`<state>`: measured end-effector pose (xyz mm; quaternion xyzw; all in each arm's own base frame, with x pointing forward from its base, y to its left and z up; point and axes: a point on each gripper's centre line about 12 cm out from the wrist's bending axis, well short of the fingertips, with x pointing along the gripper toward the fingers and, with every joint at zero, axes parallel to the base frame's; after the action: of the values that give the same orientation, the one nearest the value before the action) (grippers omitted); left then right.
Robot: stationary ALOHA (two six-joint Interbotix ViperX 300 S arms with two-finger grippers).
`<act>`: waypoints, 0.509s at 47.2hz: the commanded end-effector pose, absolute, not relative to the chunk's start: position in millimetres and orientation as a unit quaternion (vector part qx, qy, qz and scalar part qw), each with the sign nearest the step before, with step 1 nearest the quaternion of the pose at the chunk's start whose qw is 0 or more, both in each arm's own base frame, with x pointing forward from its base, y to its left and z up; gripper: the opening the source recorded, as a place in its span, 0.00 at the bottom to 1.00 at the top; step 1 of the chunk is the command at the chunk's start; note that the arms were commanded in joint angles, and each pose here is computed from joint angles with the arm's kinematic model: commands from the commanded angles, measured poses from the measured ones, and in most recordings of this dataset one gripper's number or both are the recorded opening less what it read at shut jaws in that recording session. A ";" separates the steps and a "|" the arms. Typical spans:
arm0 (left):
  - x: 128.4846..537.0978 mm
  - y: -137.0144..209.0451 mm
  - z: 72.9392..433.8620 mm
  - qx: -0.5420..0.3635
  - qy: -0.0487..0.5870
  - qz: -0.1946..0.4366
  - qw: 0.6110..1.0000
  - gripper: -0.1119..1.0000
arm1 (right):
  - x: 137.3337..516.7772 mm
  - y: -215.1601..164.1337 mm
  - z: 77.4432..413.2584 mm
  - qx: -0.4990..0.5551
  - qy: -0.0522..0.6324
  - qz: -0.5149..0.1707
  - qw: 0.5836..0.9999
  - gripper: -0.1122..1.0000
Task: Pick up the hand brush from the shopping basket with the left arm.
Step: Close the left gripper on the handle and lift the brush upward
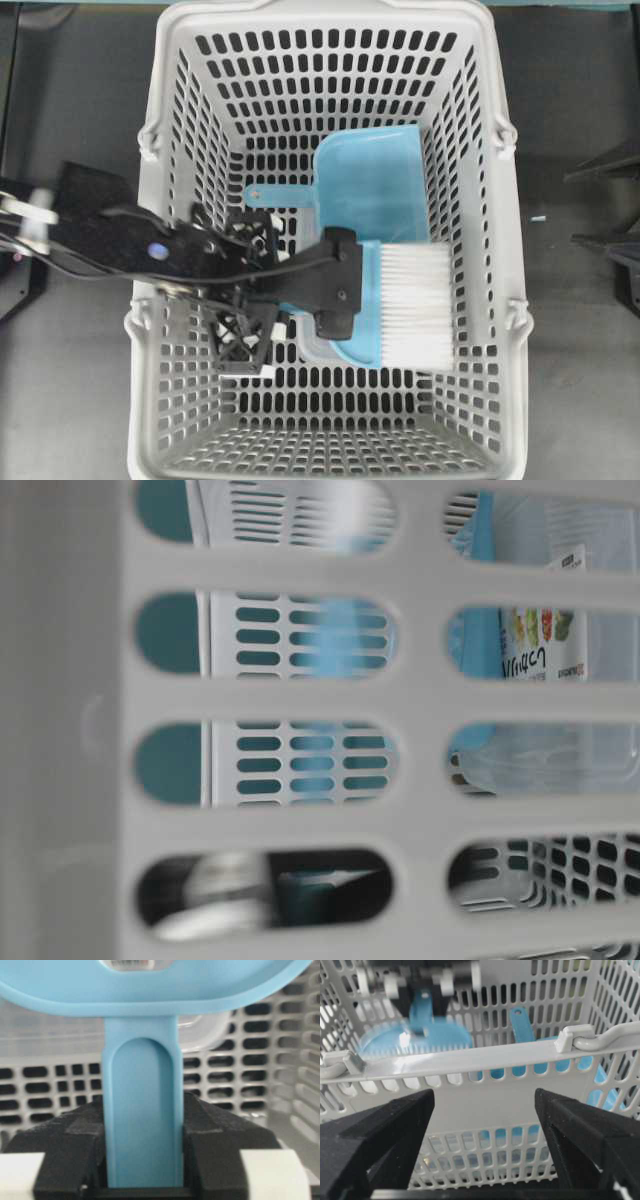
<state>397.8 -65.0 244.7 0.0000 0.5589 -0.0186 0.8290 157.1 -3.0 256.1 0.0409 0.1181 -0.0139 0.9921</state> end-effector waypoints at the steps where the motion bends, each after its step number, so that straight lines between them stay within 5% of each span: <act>1: 390.9 -61.3 301.5 -0.003 0.538 -0.017 0.843 0.30 | 158.2 -3.2 259.2 0.043 0.112 -0.014 0.993 0.80; 11: 378.2 -52.8 367.4 -0.011 0.528 -0.008 0.849 0.30 | 158.6 -3.3 260.9 0.043 0.104 -0.014 0.994 0.80; 24: 379.5 -50.6 375.8 -0.014 0.525 -0.005 0.851 0.30 | 159.0 -3.3 262.9 0.047 0.096 -0.014 0.994 0.80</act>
<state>382.2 -50.2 358.8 -0.0127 0.5459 -0.0024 0.8377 157.5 -3.1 258.9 0.0431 0.1044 -0.0138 0.9935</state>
